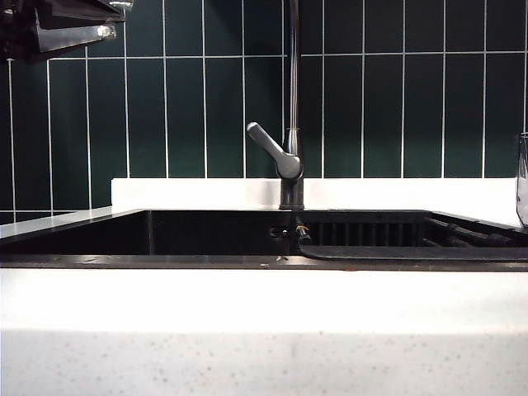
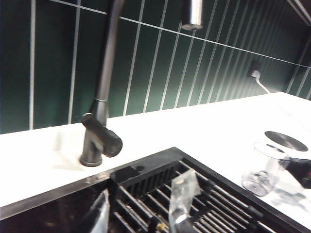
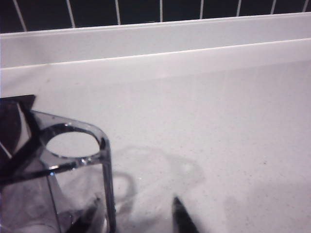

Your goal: Pick up the mug next to the sink, go to the faucet to get some water, pour the water into the sink, and finally put the mug back to its place.

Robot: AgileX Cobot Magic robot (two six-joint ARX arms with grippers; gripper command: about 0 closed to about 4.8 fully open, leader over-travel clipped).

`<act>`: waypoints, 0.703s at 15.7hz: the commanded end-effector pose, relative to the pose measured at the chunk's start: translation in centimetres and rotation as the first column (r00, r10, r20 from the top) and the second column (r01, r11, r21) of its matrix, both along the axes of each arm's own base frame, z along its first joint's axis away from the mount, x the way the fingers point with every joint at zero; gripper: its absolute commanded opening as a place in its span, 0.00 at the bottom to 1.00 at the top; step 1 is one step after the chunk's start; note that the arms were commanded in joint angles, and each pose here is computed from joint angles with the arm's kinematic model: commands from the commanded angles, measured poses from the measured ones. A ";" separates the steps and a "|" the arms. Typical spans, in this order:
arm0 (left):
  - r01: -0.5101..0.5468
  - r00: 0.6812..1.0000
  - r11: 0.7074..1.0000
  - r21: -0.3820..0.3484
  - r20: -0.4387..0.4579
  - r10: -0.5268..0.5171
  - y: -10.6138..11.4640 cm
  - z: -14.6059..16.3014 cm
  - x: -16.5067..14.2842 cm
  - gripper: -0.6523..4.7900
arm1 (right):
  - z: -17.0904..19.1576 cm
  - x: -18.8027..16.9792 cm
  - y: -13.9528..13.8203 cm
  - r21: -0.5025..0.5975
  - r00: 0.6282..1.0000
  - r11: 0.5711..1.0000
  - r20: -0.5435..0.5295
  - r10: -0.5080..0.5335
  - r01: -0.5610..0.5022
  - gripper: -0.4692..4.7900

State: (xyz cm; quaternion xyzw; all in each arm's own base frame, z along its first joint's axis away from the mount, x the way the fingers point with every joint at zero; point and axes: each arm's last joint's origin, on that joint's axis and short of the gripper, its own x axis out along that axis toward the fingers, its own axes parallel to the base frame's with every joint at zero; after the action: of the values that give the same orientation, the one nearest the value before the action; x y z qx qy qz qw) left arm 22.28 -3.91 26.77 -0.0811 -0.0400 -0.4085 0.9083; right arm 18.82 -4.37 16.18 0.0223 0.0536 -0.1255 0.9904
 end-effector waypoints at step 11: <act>-0.003 0.998 1.000 0.012 0.056 0.003 0.0 1.5 0.3 0.41 | 0.2 3.0 -2.4 0.039 0.982 0.981 -0.018 0.189 -0.188 0.43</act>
State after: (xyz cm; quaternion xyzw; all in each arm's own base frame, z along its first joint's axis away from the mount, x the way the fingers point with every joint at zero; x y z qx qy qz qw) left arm 22.59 -3.92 28.01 -0.0734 -0.0555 -0.4077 0.9085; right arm 21.49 -6.66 16.14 0.0379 0.0783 -0.0357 0.9956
